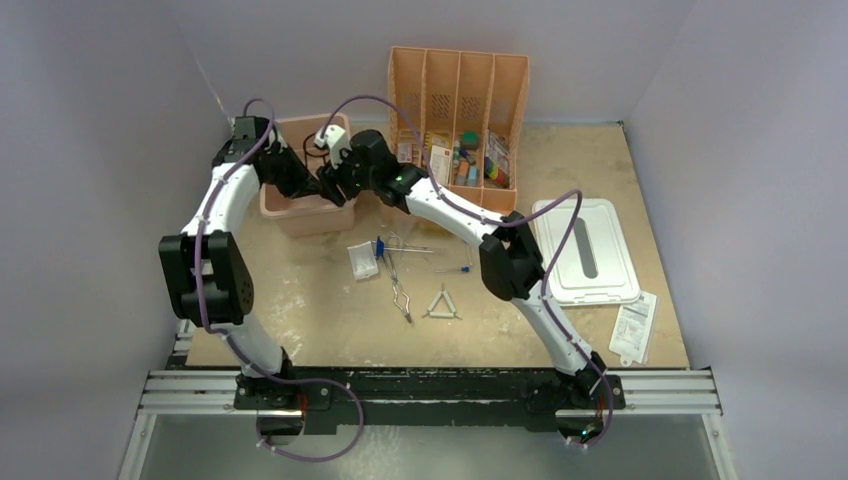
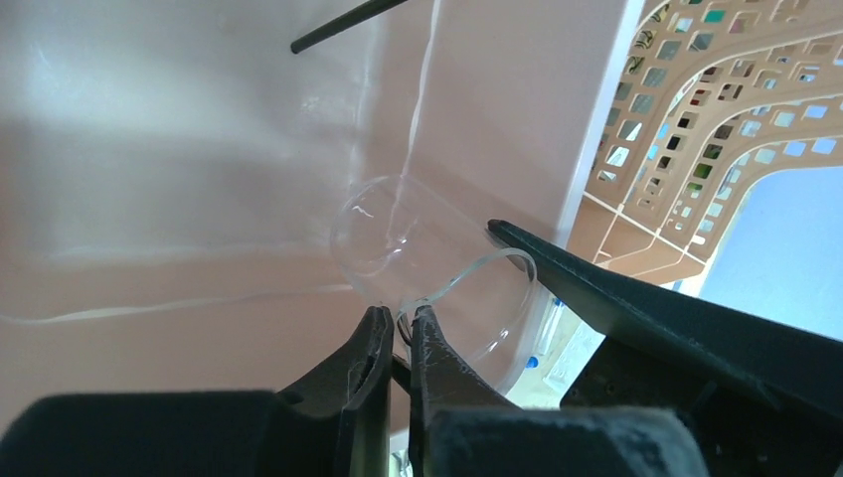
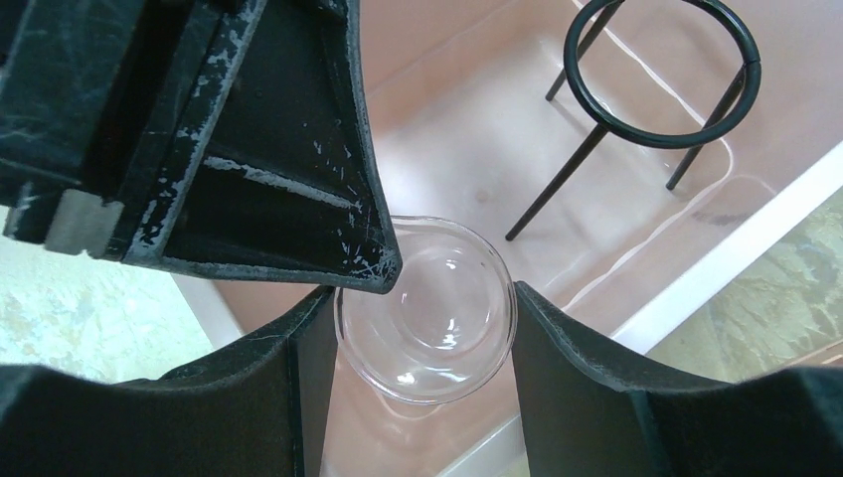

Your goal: Organize the chemistry lab equipment

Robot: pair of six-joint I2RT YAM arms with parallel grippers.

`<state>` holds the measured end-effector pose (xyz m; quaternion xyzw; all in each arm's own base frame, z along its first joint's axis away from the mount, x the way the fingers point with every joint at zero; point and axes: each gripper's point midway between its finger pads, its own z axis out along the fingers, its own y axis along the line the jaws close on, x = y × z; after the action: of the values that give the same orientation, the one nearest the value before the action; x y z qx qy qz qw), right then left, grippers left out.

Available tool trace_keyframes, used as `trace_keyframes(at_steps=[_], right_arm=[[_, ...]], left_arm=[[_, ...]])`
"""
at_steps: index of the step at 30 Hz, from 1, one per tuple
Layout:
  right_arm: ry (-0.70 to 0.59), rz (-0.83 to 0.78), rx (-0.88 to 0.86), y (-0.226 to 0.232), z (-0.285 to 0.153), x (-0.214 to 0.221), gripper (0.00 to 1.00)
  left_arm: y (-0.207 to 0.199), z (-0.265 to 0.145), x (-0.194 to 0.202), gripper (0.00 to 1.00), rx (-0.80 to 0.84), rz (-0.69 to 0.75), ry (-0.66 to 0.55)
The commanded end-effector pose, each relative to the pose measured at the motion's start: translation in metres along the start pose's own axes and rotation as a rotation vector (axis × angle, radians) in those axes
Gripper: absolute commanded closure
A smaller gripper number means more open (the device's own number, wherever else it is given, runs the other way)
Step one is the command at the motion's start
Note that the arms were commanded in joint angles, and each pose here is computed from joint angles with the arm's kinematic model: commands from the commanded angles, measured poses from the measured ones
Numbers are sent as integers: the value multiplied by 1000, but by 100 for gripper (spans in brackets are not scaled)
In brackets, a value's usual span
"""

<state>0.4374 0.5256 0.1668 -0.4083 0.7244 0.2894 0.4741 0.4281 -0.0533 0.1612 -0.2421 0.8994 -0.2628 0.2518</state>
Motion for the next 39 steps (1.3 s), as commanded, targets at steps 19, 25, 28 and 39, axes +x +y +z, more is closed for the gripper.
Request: trace_keyframes(at_steps=[19, 25, 28, 39], right_arm=[[-151, 11, -60, 25, -95, -98, 10], [-190, 138, 56, -9, -150, -109, 11], [-172, 173, 119, -27, -174, -98, 12], [-38, 247, 264, -43, -223, -28, 12]], left_arm=[[12, 12, -34, 100, -81, 73, -78], [23, 28, -42, 100, -151, 50, -104], [25, 44, -41, 100, -191, 45, -89], [30, 74, -36, 100, -270, 28, -72]])
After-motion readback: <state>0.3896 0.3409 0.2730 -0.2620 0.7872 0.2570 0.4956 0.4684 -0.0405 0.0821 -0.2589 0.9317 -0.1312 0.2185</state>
